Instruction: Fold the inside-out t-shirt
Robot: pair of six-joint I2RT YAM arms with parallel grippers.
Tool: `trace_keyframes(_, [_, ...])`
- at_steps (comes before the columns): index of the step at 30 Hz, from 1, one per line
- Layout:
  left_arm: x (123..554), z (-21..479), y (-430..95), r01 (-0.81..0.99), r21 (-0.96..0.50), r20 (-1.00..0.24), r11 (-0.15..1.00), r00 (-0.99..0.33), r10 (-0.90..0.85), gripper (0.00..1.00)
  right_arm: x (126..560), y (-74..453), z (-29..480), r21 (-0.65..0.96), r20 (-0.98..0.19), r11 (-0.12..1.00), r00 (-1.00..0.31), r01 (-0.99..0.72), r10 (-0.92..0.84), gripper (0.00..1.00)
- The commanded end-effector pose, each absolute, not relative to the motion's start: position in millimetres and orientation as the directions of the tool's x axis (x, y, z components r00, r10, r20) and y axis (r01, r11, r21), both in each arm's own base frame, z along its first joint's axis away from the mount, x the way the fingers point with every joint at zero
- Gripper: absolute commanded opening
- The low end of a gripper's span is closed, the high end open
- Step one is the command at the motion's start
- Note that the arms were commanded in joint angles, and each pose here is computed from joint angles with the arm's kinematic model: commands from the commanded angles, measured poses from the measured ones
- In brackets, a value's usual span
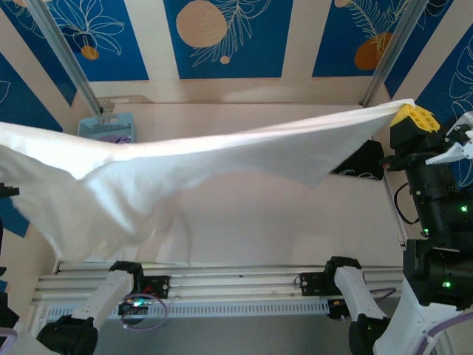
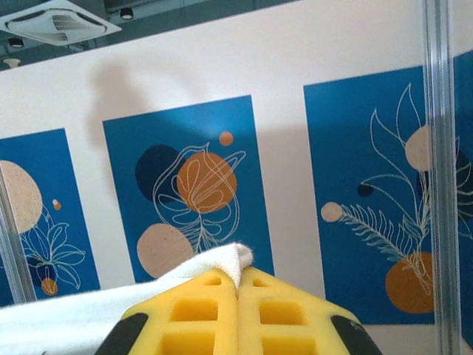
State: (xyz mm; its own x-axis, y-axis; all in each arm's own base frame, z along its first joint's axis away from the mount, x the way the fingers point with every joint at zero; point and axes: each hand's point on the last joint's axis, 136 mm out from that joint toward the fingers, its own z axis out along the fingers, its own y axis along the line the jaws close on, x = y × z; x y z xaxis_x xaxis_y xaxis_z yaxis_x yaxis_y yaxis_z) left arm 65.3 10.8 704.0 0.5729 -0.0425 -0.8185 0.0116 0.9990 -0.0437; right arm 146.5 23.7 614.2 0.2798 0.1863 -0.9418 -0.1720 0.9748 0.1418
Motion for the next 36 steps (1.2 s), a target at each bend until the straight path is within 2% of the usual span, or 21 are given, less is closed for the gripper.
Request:
trace_keyframes(1, [133.8,691.1,10.6,-0.061,0.002,-0.879,0.998,0.476,0.03,0.0,168.2,12.7,603.6,0.151,-0.957,0.982,0.232,-0.116,0.175,0.0])
trace_keyframes(6, [221.9,645.9,20.3,-0.181,0.046,-0.931,0.982,0.348,0.107,0.0,217.5,10.9,572.3,0.191,-0.968,0.971,0.135,-0.142,0.211,0.0])
trace_keyframes(11, [329.8,553.4,18.5,-0.218,0.116,-0.972,0.969,0.176,0.156,0.0,310.8,6.2,489.2,0.256,-0.967,0.958,-0.043,-0.132,0.253,0.0])
trace_keyframes(14, [400.6,479.2,23.2,-0.216,0.102,-0.99,0.971,0.074,0.12,0.0,384.2,12.1,416.6,0.249,-0.956,0.964,-0.181,-0.094,0.23,0.0])
trace_keyframes(17, [479.3,381.3,20.4,-0.2,0.123,-0.989,0.972,-0.101,0.105,0.0,462.3,16.7,334.2,0.248,-0.922,0.968,-0.32,-0.05,0.22,0.01])
trace_keyframes(19, [534.0,306.1,16.2,-0.174,0.136,-0.969,0.975,-0.23,0.094,0.0,518.8,18.8,268.7,0.267,-0.877,0.963,-0.42,-0.021,0.234,0.03])
trace_keyframes(22, [604.2,216.2,7.6,-0.131,0.135,-0.92,0.982,-0.385,0.076,0.0,590.5,16.8,183.1,0.275,-0.801,0.96,-0.54,0.052,0.259,0.07])
trace_keyframes(23, [623.7,200.3,3.3,-0.11,0.127,-0.905,0.986,-0.419,0.07,0.01,610.1,15.2,164.7,0.274,-0.779,0.959,-0.568,0.075,0.267,0.09])
trace_keyframes(25, [661.5,156.6,-9.0,-0.051,0.096,-0.864,0.994,-0.501,0.057,0.18,641.5,11.7,123.7,0.258,-0.723,0.958,-0.633,0.125,0.277,0.15])
trace_keyframes(28, [693.6,138.2,-25.7,0.008,0.03,-0.838,1.0,-0.545,0.029,0.49,661.8,14.5,103.9,0.239,-0.689,0.961,-0.674,0.137,0.267,0.23])
trace_keyframes(30, [698.5,145.4,-30.3,0.018,0.004,-0.835,1.0,-0.551,0.013,0.59,659.7,19.8,104.1,0.204,-0.687,0.971,-0.688,0.127,0.235,0.31])
trace_keyframes(32, [691.7,157.4,-29.7,0.005,-0.015,-0.832,1.0,-0.555,-0.01,0.64,648.6,27.5,109.6,0.165,-0.689,0.98,-0.698,0.109,0.194,0.37])
trace_keyframes(36, [647.8,182.2,-26.8,-0.044,-0.071,-0.806,0.997,-0.587,-0.083,0.73,602.1,50.0,122.5,0.135,-0.67,0.989,-0.729,0.062,0.137,0.49])
